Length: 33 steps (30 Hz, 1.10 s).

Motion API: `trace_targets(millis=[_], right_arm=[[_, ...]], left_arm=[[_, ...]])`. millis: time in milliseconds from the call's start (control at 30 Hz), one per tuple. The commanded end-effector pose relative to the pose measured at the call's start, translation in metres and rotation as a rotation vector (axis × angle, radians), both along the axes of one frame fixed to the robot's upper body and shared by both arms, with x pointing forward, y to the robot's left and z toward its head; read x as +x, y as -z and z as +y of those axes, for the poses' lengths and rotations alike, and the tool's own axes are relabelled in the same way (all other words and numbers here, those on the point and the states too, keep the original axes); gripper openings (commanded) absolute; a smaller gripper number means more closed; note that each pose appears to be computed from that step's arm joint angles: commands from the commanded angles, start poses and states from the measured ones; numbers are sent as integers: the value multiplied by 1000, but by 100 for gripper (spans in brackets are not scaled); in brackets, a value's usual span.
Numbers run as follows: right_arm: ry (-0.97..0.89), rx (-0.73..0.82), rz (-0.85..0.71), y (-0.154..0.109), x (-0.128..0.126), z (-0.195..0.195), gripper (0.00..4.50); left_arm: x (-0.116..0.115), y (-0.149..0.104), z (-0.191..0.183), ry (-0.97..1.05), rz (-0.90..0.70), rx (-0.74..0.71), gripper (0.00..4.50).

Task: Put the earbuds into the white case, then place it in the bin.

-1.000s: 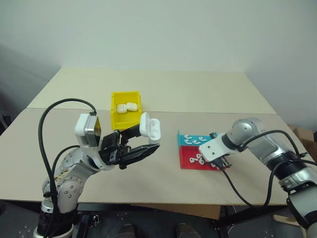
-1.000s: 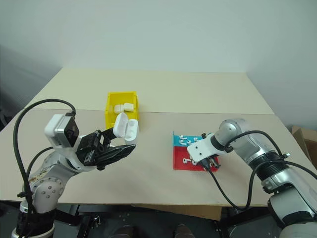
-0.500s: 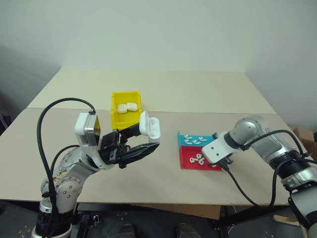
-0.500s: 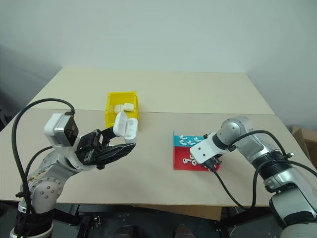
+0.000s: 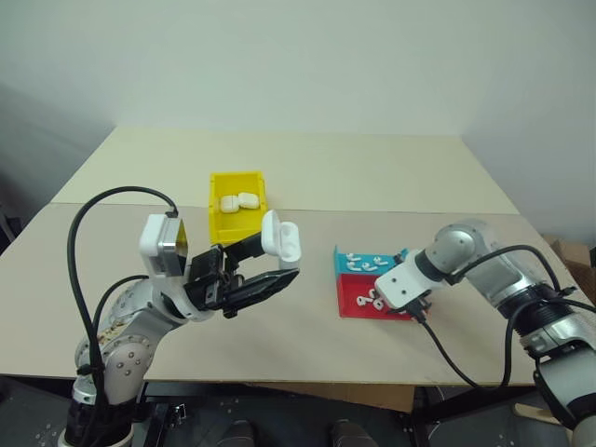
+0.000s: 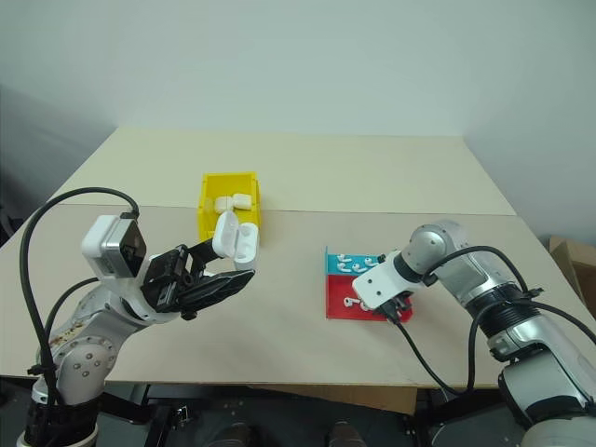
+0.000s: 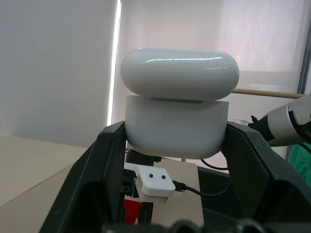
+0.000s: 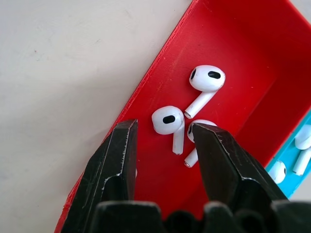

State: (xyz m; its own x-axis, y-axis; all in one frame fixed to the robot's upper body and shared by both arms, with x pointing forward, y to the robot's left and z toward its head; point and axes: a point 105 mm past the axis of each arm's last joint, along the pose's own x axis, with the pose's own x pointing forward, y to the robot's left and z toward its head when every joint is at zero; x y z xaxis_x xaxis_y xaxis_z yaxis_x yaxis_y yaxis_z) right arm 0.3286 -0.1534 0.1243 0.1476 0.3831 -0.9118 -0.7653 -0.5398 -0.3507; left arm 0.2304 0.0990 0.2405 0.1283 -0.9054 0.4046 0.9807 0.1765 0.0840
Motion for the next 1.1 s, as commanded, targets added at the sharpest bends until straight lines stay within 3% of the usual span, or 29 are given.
trace_targets(millis=[33,200,367,567,700,800,867,1100], right_arm=[[-13,-1,-35,-8,3,1,217],[-15,-5,-25,-6,3,1,217],[-10,-6,-21,-5,4,1,74],[36,30,-29,-10,4,-3,74],[132,149,-15,-25,-2,-8,74],[224,318,17,-41,-14,-8,74],[299,515,49,-57,-25,-3,74],[467,1385,154,-129,-58,23,74]], left_arm=[[-9,-10,2,0,-56,-12,275],[-9,-9,2,-6,-54,-12,275],[-9,-8,3,-11,-52,-10,275],[-8,-6,3,-6,-43,-11,275],[-7,-4,0,27,-27,-14,275],[-5,-5,-2,61,-24,-20,275],[-3,-3,-3,99,-23,-16,275],[6,-2,-8,190,-33,3,275]])
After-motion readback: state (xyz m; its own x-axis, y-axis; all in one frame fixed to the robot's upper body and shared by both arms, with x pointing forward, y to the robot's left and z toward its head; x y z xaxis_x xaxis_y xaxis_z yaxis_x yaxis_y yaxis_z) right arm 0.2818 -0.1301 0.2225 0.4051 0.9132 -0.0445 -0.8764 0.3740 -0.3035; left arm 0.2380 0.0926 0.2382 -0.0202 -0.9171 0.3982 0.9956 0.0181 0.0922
